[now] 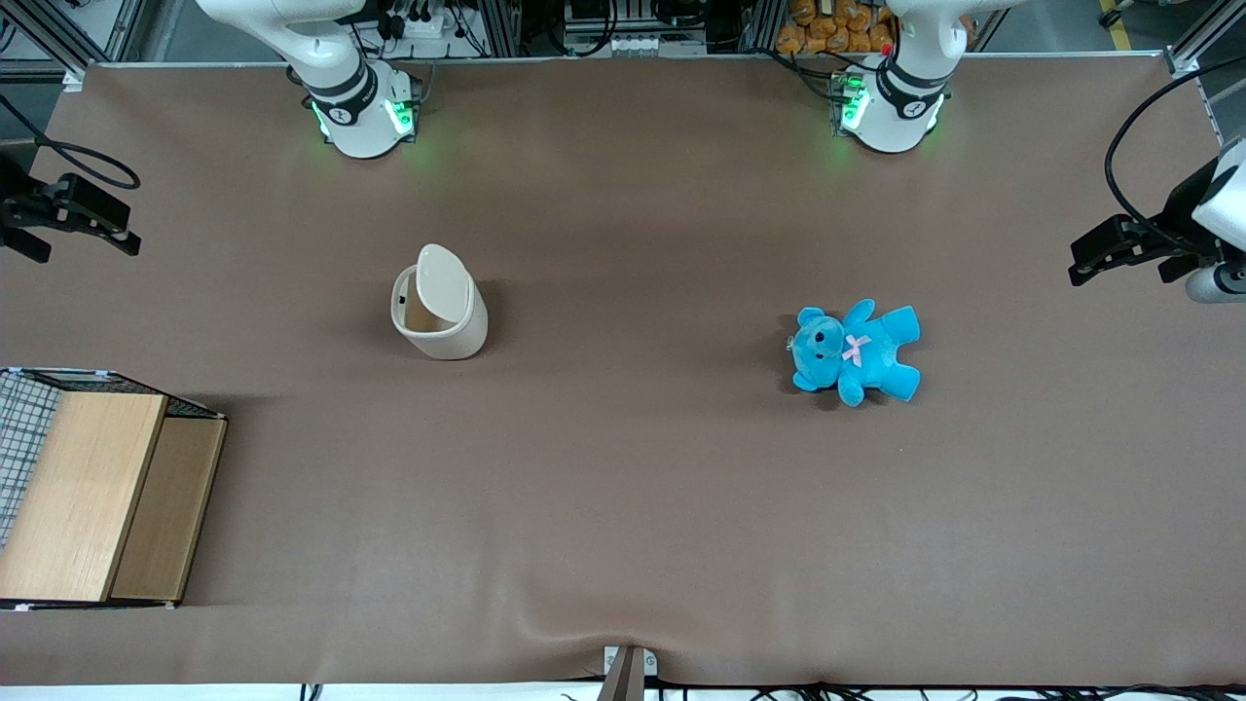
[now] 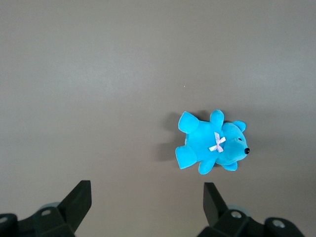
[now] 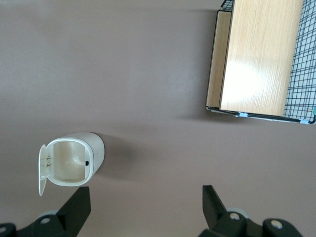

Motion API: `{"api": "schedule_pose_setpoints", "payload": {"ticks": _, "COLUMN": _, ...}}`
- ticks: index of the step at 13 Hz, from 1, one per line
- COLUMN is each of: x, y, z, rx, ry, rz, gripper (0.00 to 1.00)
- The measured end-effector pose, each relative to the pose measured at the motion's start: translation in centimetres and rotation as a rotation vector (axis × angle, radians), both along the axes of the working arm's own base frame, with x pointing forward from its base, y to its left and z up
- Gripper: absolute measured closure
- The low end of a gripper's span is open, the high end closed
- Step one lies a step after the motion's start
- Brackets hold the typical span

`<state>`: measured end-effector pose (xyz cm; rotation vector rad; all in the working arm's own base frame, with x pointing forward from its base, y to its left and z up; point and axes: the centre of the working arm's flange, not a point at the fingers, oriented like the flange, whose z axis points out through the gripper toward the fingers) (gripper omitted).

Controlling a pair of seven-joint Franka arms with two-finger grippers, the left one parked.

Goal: Open trash can with right arm

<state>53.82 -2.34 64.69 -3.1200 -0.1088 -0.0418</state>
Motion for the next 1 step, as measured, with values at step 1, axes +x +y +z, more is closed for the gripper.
{"api": "schedule_pose_setpoints", "payload": {"ticks": 1, "x": 0.00, "y": 0.00, "z": 0.12, "rx": 0.000, "ry": -0.003, "rz": 0.000, "gripper": 0.00}}
